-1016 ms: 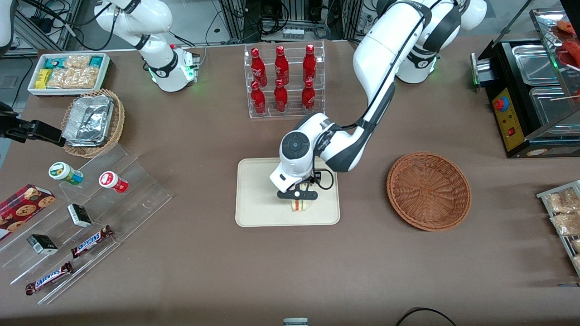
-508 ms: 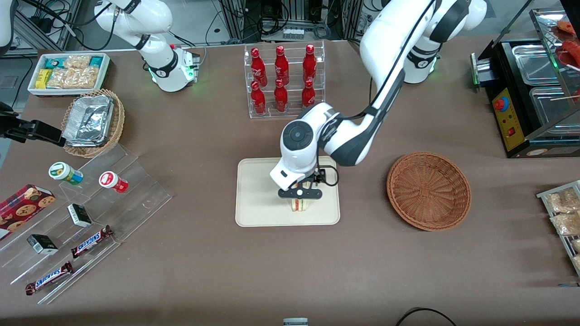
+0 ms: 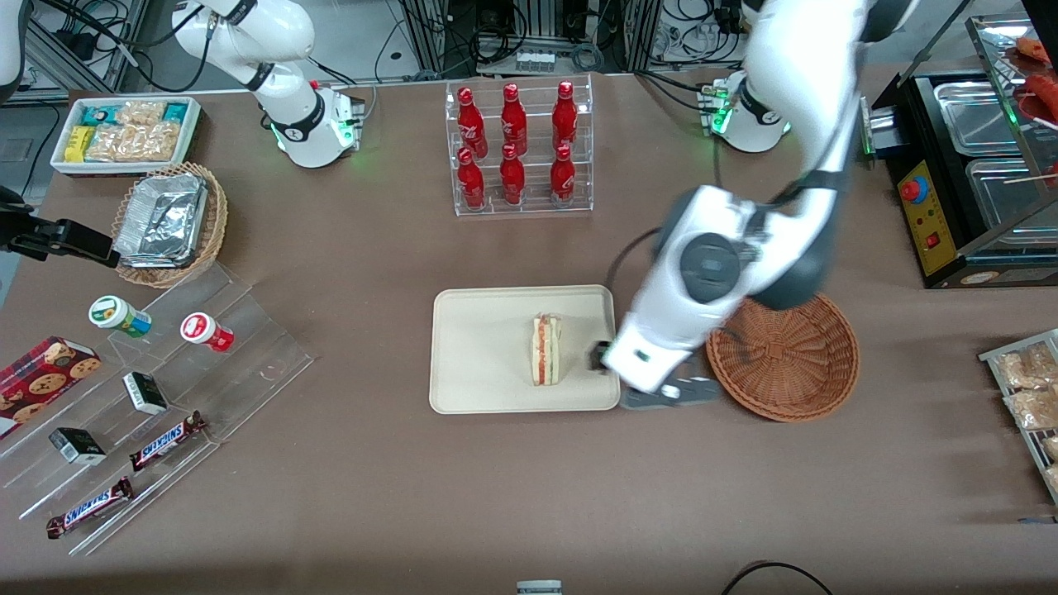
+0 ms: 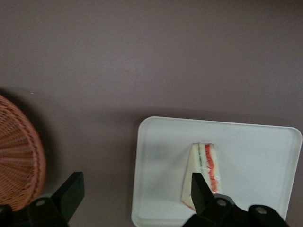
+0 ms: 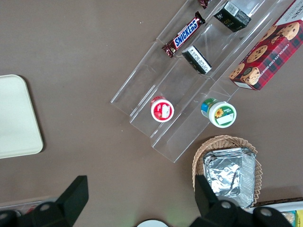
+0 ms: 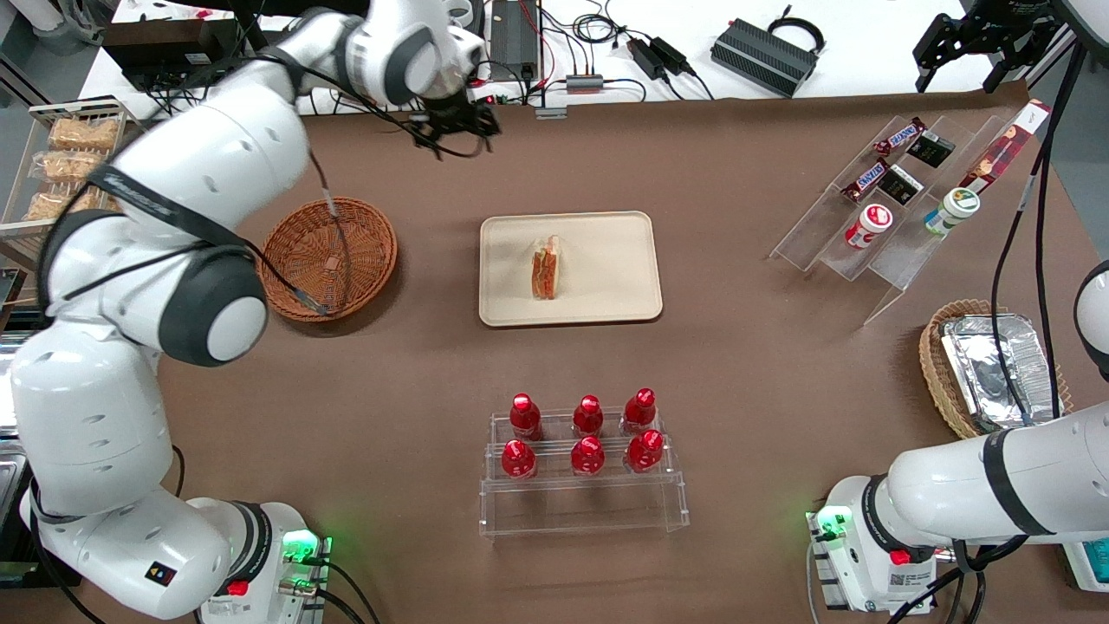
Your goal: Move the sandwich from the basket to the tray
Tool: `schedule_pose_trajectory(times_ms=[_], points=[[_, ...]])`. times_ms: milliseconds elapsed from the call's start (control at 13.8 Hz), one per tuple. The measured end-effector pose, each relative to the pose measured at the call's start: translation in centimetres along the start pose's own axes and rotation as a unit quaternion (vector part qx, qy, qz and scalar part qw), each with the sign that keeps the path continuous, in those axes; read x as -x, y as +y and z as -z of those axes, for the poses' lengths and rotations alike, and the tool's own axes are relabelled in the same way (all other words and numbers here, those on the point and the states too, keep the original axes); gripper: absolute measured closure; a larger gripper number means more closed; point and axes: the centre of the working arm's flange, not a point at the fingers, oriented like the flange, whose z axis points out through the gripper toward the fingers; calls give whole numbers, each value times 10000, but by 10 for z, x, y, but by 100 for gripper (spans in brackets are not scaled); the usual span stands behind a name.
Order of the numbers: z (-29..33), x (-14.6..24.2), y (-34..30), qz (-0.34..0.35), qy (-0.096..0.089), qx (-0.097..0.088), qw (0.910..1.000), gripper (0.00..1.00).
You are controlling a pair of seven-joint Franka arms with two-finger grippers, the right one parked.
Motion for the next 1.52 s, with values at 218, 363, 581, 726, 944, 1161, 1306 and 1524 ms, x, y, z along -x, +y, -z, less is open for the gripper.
schedule_pose_trajectory(times_ms=[218,363,581,726,944,1161,1306,1524], points=[[35,-22,-74,-419,-194,-81,9989,0],[55,-31,-117,-466,-268,-96,9985,0],[88,-28,-157,-308,-422,-137,9985,0],[113,-16,-170,-253,-510,-224,9981,0],[154,4,-190,-165,-568,-335,9977,0],[195,28,-221,24,-711,-356,9968,0],[221,47,-233,71,-783,-329,9964,0],[238,70,-243,107,-937,-352,9949,0]])
